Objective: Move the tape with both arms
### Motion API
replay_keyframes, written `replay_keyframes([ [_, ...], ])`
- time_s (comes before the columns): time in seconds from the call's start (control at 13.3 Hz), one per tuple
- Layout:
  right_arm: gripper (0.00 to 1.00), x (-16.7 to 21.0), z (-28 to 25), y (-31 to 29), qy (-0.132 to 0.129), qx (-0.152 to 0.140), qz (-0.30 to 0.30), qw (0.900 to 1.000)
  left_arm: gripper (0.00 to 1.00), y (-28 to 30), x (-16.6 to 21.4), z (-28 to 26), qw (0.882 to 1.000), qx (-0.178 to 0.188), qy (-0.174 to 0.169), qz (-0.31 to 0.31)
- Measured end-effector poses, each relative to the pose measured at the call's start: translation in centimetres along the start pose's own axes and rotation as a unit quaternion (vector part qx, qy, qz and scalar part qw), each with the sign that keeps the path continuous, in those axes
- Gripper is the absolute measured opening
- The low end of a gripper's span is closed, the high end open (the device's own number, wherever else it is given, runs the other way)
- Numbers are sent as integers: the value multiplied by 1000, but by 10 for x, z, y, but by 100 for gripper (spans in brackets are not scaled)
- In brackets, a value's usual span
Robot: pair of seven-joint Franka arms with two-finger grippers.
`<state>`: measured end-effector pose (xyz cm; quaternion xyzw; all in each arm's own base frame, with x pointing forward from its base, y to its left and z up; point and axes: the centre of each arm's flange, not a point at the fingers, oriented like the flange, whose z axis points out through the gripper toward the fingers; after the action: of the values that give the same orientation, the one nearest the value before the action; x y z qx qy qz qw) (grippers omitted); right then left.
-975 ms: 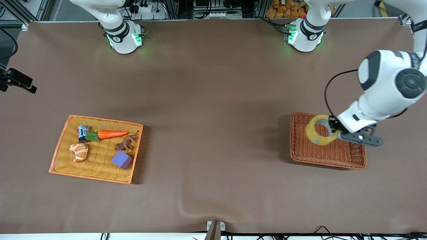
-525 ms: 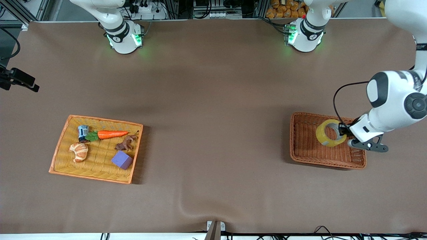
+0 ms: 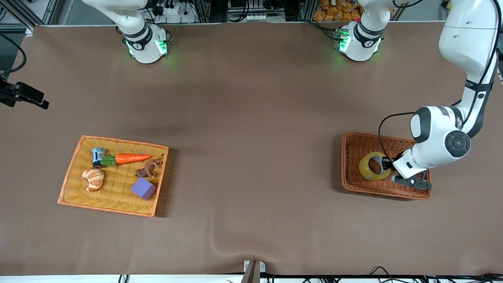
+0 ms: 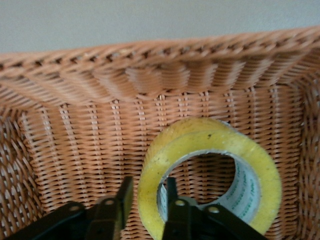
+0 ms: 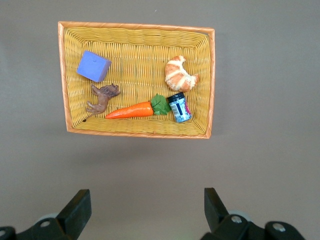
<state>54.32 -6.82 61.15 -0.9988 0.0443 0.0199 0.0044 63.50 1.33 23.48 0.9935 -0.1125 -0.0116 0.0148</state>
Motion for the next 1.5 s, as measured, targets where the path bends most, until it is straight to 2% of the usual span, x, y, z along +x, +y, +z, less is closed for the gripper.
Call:
replay_keyframes([
  [0.22,100,1,-2,1,3,0,2,1000,72,2,11,-23,1000,5,18,3],
  [0.45,100,1,-3,1,3,0,2,1000,100,14,21,-79,1000,6,10,14],
  [0.75,100,1,-3,1,2,0,3,1000,100,27,21,-195,1000,17,10,21],
  [1.2,100,1,-3,1,2,0,3,1000,100,41,-26,-345,999,39,1,13],
  [1.5,100,1,-3,1,3,0,6,1000,100,45,-40,-381,998,43,11,-33],
])
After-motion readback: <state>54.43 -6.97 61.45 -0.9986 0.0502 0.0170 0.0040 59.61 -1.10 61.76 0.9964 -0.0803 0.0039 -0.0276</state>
